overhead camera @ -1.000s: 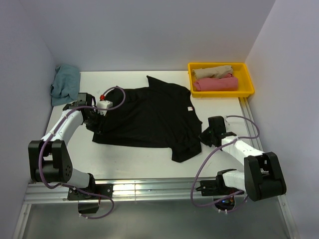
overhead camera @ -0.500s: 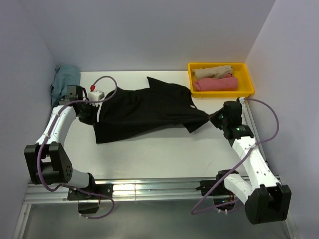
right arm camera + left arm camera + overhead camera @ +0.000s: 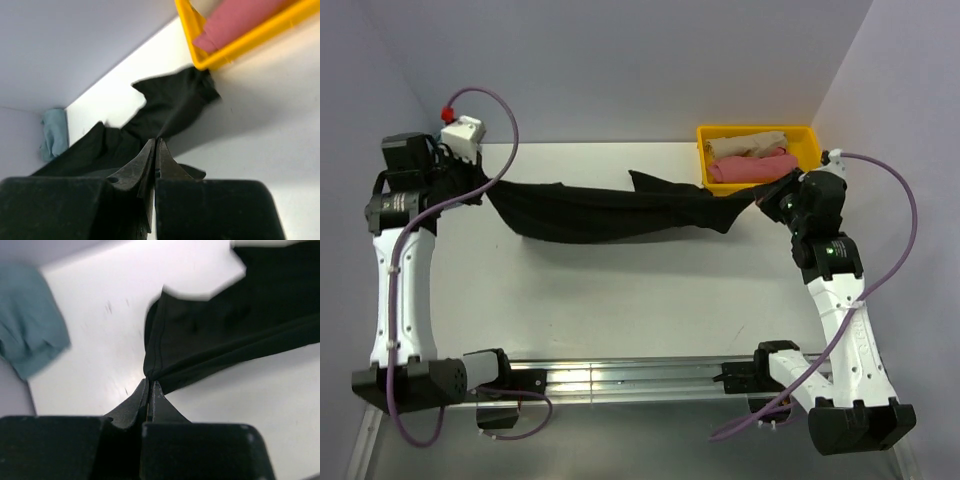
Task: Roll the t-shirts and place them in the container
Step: Flatten the tshirt
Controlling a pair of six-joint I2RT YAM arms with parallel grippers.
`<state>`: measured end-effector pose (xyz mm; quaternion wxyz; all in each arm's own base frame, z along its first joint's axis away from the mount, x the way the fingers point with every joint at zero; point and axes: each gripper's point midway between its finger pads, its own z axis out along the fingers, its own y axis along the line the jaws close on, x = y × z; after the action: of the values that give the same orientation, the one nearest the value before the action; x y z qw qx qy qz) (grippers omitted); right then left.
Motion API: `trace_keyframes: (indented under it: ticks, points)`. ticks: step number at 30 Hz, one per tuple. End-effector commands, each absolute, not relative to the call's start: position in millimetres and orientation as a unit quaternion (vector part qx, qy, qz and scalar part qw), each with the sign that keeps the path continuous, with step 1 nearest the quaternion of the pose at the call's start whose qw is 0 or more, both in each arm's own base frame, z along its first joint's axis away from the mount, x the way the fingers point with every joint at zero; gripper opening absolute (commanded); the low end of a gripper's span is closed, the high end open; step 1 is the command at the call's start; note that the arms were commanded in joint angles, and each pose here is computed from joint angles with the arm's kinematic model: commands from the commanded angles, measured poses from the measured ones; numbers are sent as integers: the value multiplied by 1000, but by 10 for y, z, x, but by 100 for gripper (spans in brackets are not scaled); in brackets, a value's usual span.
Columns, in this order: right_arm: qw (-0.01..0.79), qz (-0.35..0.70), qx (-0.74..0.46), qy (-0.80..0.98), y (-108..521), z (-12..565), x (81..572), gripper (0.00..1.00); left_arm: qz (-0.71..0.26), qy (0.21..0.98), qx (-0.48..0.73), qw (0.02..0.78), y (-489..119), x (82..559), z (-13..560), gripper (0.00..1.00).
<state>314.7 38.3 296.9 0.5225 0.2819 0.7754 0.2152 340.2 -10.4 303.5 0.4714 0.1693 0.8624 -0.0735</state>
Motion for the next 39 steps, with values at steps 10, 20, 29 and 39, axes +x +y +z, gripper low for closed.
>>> trace_keyframes:
  ticks: [10, 20, 29, 39]
  points:
    - [702, 206, 199, 652, 224, 4855, 2892, 0, -28, 662, 112, 741, -155, 2842, 4998, 0]
    - [732, 252, 169, 609, 358, 5597, 2842, 0, -9, 611, 37, 791, 30, 2741, 5525, 0]
    - [678, 287, 149, 660, 582, 5212, 3923, 0, -92, 740, 80, 661, -71, 4072, 4772, 0]
    - [664, 292, 111, 680, 814, 4991, 5352, 0, -53, 727, 68, 682, 395, 5463, 4720, 0]
